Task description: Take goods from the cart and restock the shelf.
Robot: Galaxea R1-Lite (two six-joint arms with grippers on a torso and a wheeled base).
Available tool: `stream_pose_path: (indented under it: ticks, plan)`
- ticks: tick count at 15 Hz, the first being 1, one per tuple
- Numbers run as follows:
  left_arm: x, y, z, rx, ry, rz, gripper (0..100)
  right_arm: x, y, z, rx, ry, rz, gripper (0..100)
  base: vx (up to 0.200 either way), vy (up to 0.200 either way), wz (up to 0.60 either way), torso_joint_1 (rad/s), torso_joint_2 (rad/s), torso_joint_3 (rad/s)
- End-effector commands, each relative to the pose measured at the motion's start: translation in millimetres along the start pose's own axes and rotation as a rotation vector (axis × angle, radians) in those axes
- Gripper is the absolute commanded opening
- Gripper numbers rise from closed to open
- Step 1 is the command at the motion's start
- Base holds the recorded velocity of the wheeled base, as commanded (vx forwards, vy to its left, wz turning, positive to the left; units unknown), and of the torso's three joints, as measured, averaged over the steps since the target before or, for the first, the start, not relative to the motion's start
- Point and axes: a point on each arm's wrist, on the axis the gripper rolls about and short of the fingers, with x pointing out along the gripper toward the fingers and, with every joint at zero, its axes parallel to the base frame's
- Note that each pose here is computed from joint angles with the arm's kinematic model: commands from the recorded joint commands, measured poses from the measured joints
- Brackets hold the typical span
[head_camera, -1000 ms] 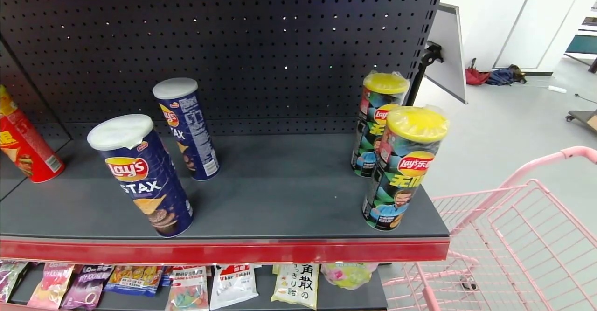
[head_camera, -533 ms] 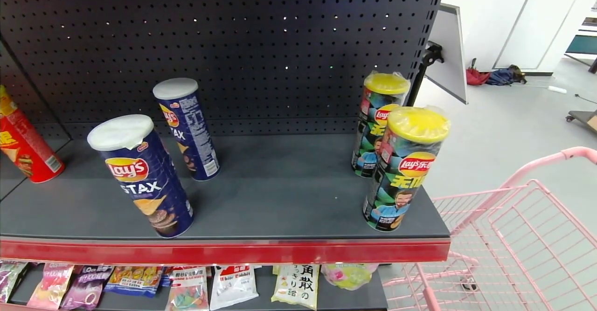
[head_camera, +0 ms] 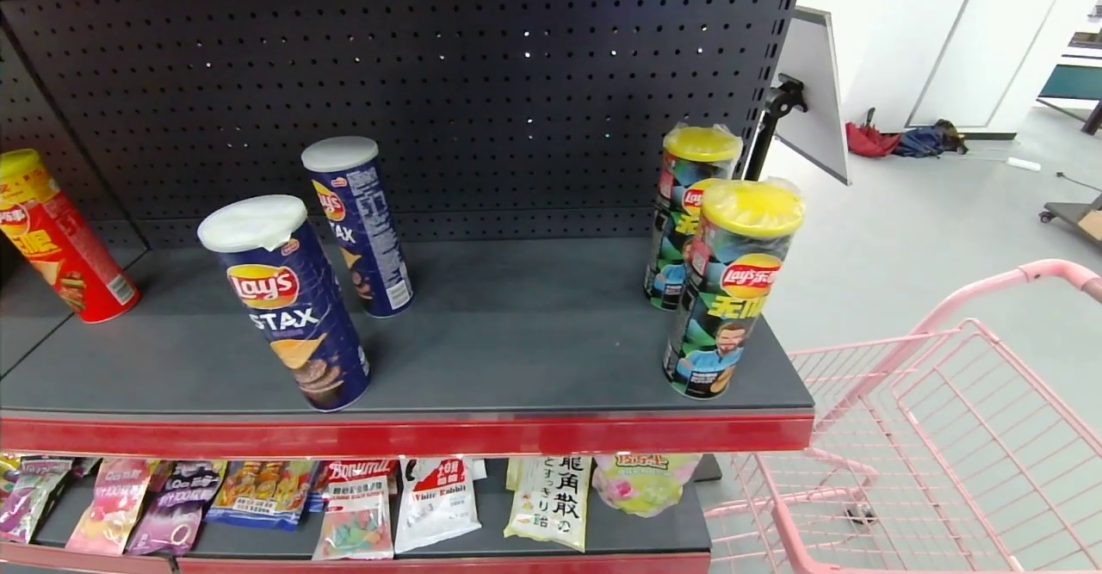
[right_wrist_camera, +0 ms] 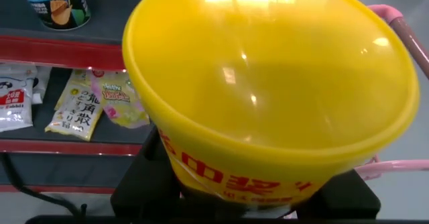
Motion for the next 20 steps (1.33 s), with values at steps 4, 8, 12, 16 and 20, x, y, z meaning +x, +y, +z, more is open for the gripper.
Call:
stream_pose_path:
  ticks: [4,8,12,16,20]
  plan:
    - [0.1,0.0,0.0,0.0,0.003,-0.001,100,-0.9,0.4,-2.1,0.0,-0.003,0.0,0,0.0,0.2,0.0,0.012,0.01,0.006]
    - [0.1,0.0,0.0,0.0,0.003,-0.001,100,-0.2,0.6,-3.4,0.0,0.001,0.003,0,0.0,0.2,0.0,0.004,0.0,0.004]
    - [0.0,0.0,-0.1,0.001,0.001,0.0,100,-0.5,0.7,-3.5,0.0,-0.001,0.002,0,0.0,0.2,0.0,0.005,0.0,0.004]
    - [0.1,0.0,0.0,0.001,0.003,-0.001,100,-1.7,0.8,-4.0,-0.002,-0.007,0.003,0,0.0,0.2,0.0,0.004,0.0,0.001]
    - [0.0,0.0,-0.1,0.001,0.001,0.0,100,-3.0,0.8,-3.9,-0.005,-0.014,0.002,0,0.0,0.2,0.0,0.002,0.0,0.006]
